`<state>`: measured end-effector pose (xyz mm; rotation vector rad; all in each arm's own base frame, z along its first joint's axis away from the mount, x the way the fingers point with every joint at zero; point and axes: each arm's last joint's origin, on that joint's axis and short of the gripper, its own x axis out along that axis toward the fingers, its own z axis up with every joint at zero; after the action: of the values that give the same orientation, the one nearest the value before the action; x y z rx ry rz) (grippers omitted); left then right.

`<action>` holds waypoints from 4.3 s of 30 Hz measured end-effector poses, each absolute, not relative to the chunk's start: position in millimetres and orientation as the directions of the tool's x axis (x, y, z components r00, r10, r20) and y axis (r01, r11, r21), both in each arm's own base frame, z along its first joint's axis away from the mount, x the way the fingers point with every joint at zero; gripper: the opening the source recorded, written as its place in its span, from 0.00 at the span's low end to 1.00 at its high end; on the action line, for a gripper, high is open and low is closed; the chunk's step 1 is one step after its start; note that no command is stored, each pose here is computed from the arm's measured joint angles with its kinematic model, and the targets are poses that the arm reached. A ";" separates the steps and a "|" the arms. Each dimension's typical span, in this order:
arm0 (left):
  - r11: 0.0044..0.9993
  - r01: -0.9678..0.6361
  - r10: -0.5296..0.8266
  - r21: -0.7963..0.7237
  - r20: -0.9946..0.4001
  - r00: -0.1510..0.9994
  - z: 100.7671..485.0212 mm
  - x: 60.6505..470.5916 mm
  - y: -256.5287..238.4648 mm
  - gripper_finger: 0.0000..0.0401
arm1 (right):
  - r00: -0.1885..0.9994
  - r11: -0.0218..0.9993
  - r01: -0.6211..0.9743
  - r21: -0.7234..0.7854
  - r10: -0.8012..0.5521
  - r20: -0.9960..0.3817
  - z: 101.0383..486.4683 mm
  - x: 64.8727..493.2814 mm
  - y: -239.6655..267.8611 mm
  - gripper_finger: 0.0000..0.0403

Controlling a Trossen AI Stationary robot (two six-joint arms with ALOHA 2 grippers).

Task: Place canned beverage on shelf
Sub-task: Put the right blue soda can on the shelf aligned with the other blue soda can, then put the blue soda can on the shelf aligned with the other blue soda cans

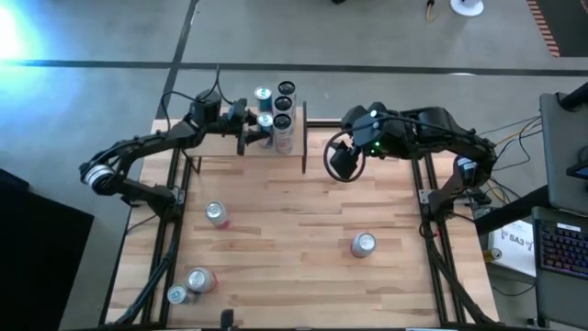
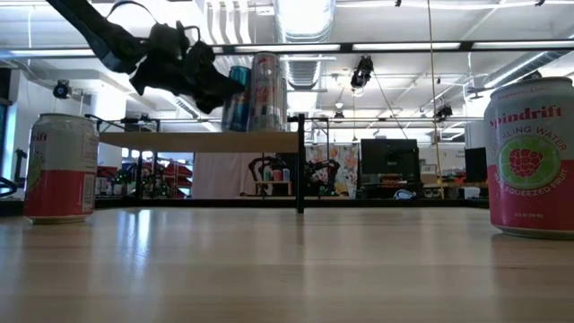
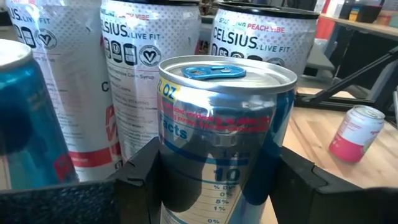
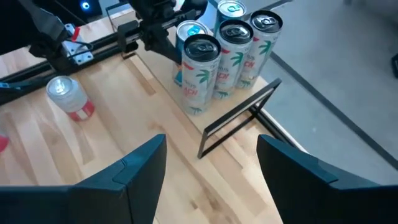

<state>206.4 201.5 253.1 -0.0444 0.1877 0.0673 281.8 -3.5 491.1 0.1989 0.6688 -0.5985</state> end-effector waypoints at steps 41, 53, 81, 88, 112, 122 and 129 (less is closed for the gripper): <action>0.970 -0.235 0.220 -0.058 -0.188 0.957 266.7 179.9 209.6 0.80 | 0.620 0.787 0.616 0.033 -0.458 -0.638 492.3 277.5 -3.9 0.60; 0.951 -0.309 0.287 -0.016 -0.332 0.899 271.8 161.6 189.1 0.80 | 0.616 0.787 0.616 0.031 -0.457 -0.641 490.9 279.5 -3.8 0.60; 0.883 -0.458 0.371 -0.103 -0.444 0.815 242.6 172.2 208.4 0.77 | 0.604 0.797 0.604 0.000 -0.457 -0.653 485.6 287.0 -3.5 0.58; 0.876 -0.464 0.351 -0.130 -0.487 0.800 245.5 165.5 199.8 0.77 | 0.602 0.794 0.607 0.001 -0.460 -0.653 485.6 287.0 -4.7 0.58; 0.924 -0.221 0.090 -0.312 -0.383 0.919 308.9 82.7 70.1 0.77 | 0.894 0.895 0.302 0.328 -0.146 -0.424 418.3 379.0 10.7 0.56; 0.806 -0.293 0.044 -0.514 -0.442 0.896 275.4 82.9 68.2 0.77 | 0.952 0.834 0.241 0.496 -0.105 -0.286 382.9 396.3 41.4 0.54; 0.814 -0.250 -0.016 -0.525 -0.451 0.892 274.8 74.2 53.3 0.71 | 0.921 0.732 0.344 0.588 -0.142 -0.362 353.9 391.9 69.3 0.54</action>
<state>74.2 53.3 274.8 -0.6125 0.4581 0.1295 391.9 69.3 353.9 0.7014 0.3043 -0.2714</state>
